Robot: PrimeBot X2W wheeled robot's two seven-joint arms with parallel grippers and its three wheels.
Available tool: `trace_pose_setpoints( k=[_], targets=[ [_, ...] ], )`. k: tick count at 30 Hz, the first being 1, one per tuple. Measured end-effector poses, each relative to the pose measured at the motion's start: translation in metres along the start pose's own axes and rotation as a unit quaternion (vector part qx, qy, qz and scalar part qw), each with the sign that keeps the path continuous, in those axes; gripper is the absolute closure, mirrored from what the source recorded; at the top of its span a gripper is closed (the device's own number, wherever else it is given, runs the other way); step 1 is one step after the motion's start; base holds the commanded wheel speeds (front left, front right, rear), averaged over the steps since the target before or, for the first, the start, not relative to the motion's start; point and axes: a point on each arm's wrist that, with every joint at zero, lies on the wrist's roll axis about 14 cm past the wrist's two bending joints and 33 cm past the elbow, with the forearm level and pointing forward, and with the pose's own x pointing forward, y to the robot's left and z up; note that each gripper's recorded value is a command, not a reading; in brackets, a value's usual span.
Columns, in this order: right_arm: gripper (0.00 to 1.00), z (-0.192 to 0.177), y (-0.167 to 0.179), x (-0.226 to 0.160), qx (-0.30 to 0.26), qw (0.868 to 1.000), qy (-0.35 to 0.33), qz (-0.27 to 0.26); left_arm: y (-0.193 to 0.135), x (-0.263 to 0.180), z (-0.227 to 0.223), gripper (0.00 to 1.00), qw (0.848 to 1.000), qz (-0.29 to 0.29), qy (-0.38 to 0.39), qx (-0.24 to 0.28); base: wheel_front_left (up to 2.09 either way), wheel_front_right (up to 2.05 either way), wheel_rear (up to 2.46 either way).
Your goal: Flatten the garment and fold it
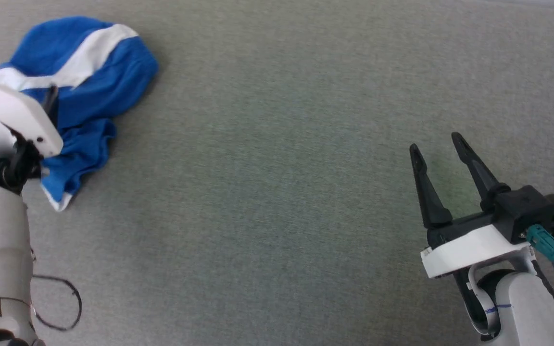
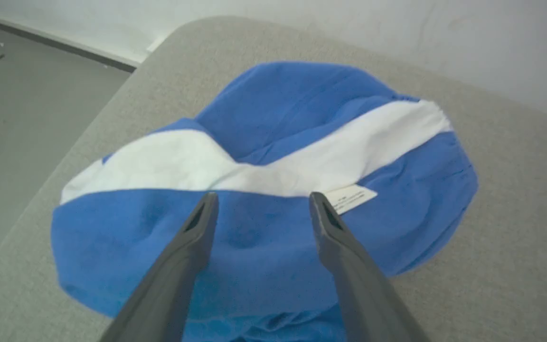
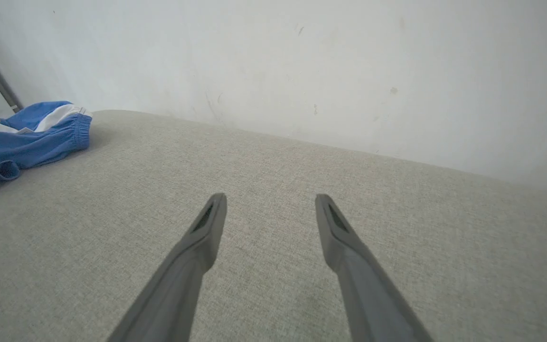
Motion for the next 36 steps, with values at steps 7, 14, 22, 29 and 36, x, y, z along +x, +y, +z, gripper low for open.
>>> trace_pose_setpoints(
  k=[7, 14, 22, 29, 36],
  targets=[
    [0.0, -0.017, -0.019, -0.008, 0.006, 0.999, 0.021, -0.027, -0.004, 0.015, -0.074, 0.0, 0.985, 0.0, 0.167, -0.04, 0.0, 0.0, 0.0],
    [0.0, -0.019, -0.025, -0.014, 0.012, 0.999, 0.024, -0.037, -0.001, 0.015, -0.079, 1.0, 0.975, 0.009, 0.216, -0.042, 0.0, 0.0, 0.0],
    [0.0, -0.002, -0.02, -0.018, 0.015, 0.999, 0.0, -0.035, 0.004, 0.005, -0.038, 1.0, 0.994, 0.019, 0.103, 0.0, 0.0, 0.0, 0.0],
    [0.0, 0.023, -0.015, -0.03, 0.015, 0.999, -0.031, -0.036, -0.006, -0.031, 0.092, 1.0, 0.983, 0.003, -0.181, 0.042, 0.0, 0.0, 0.0],
    [0.0, 0.044, -0.017, -0.054, 0.011, 0.997, -0.058, -0.051, -0.039, -0.108, 0.185, 1.0, 0.906, -0.046, -0.414, 0.073, 0.0, 0.0, 0.0]
  ],
)
